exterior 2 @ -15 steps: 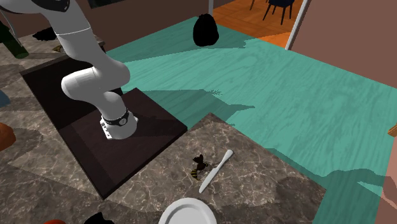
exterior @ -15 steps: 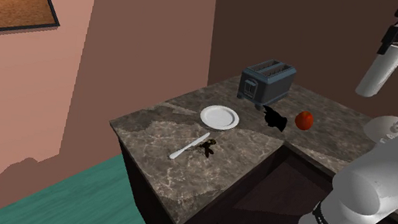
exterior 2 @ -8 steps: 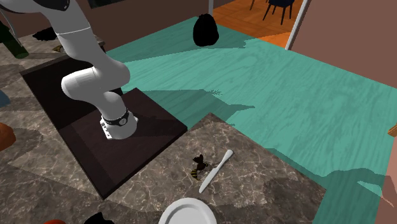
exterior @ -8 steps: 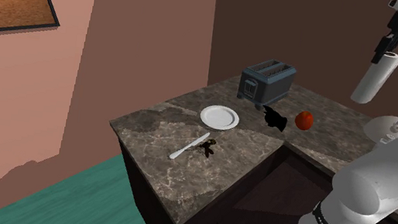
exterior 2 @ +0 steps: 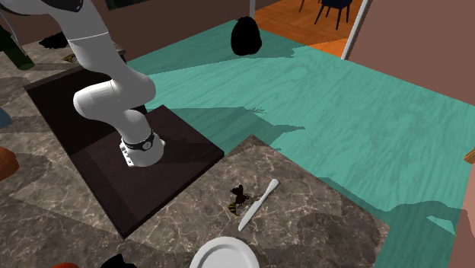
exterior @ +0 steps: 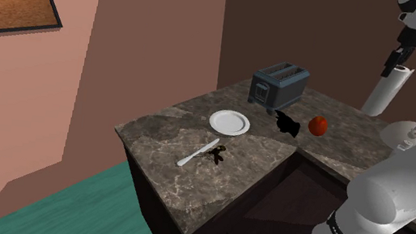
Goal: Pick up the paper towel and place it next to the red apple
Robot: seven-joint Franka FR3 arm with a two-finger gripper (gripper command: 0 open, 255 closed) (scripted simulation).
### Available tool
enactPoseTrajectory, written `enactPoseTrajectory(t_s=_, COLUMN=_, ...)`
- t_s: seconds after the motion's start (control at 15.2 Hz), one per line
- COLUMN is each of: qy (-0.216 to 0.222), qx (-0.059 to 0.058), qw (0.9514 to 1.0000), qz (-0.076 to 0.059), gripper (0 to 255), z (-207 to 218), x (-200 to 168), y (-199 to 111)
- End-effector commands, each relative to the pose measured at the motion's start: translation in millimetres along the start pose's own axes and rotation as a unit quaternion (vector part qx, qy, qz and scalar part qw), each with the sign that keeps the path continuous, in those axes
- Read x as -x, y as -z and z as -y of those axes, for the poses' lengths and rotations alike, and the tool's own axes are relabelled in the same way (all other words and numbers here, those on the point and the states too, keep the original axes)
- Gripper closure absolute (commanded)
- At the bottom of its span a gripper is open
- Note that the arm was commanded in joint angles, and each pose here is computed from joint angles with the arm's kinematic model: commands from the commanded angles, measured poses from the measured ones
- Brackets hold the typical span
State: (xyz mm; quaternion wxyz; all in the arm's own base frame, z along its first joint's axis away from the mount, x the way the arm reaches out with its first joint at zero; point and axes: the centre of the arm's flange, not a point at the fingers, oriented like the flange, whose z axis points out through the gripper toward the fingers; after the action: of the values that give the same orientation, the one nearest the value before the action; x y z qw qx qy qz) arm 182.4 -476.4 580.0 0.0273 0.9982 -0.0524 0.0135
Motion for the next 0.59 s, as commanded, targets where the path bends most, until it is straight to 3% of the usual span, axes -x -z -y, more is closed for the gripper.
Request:
enactPoseTrajectory(t_s=0.0, qy=0.000, qx=0.000, qw=1.0000, qz=0.000, gripper=255, z=0, x=1, y=-11)
enactPoseTrajectory(t_s=0.53, qy=0.000, qx=0.000, qw=1.0000, qz=0.000, gripper=255, z=2, x=2, y=-53)
